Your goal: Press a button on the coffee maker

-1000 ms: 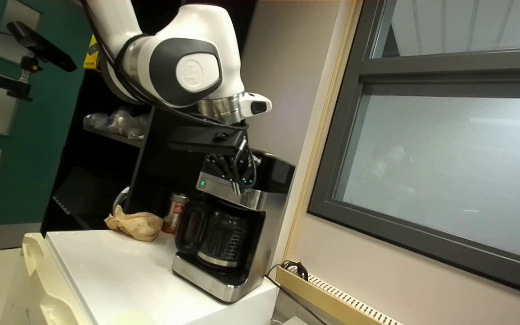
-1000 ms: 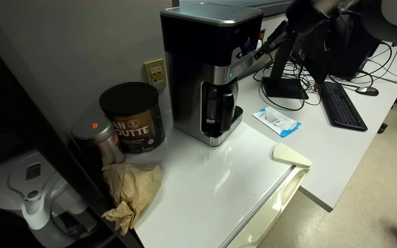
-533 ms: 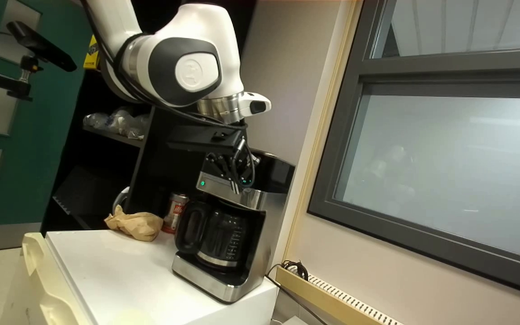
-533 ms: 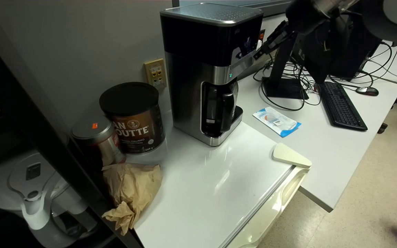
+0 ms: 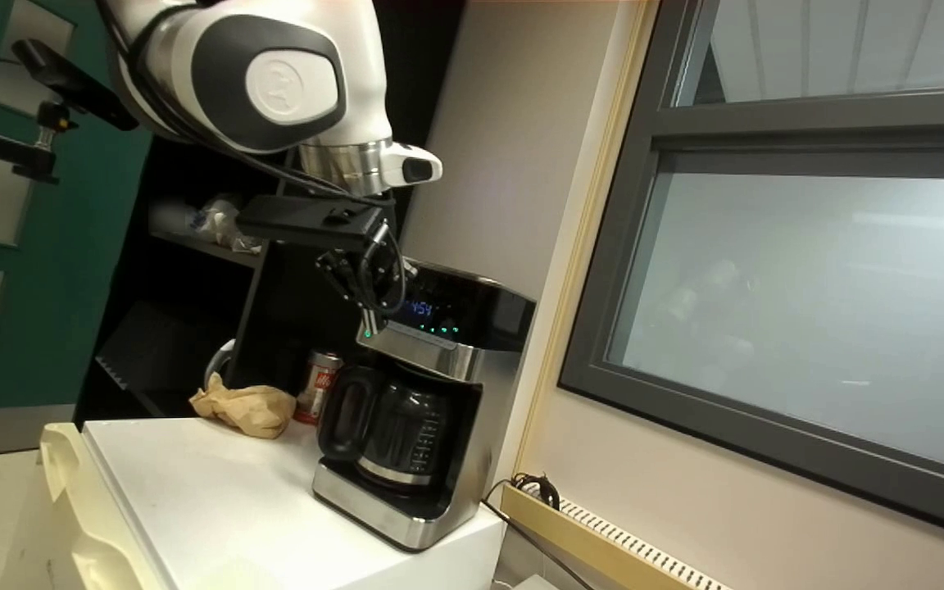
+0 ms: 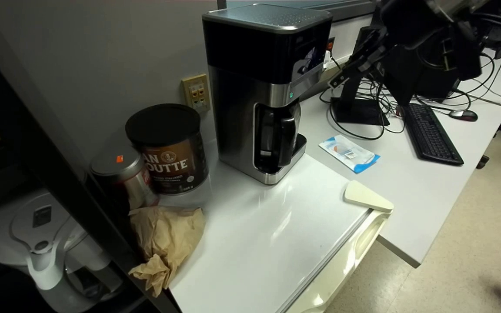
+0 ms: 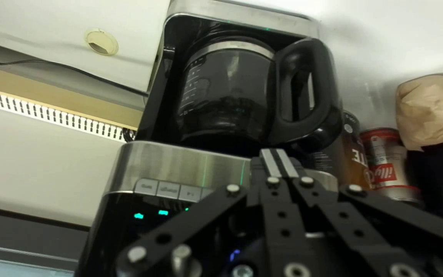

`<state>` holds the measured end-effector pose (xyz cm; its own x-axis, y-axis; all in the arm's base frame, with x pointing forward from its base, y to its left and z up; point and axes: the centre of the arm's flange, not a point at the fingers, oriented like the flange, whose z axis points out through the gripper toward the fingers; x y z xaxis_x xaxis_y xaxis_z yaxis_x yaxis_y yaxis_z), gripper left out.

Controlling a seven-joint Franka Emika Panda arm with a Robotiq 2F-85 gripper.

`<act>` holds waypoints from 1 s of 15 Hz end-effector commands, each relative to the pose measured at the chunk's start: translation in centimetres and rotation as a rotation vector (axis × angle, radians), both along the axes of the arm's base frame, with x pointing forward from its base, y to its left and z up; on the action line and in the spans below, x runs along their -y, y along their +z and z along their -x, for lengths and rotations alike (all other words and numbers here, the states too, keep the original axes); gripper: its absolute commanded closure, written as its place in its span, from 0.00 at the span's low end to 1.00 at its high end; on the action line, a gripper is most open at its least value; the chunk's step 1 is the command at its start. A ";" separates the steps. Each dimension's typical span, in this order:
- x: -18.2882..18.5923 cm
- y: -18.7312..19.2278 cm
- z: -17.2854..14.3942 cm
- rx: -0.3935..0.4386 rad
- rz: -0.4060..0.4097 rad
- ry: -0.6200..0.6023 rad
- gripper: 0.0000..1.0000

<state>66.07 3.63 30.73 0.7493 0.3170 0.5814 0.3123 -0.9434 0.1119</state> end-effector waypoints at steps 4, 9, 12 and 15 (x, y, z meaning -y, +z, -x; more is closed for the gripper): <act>-0.3 2.1 8.1 -0.025 0.041 0.123 1.00; 0.0 2.3 11.3 -0.039 0.080 0.175 1.00; 0.5 2.6 12.3 -0.011 0.101 0.189 1.00; 0.9 2.8 12.9 0.019 0.133 0.203 1.00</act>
<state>55.37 3.88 32.46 0.6859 0.5054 0.5235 0.4803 -0.8549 0.1962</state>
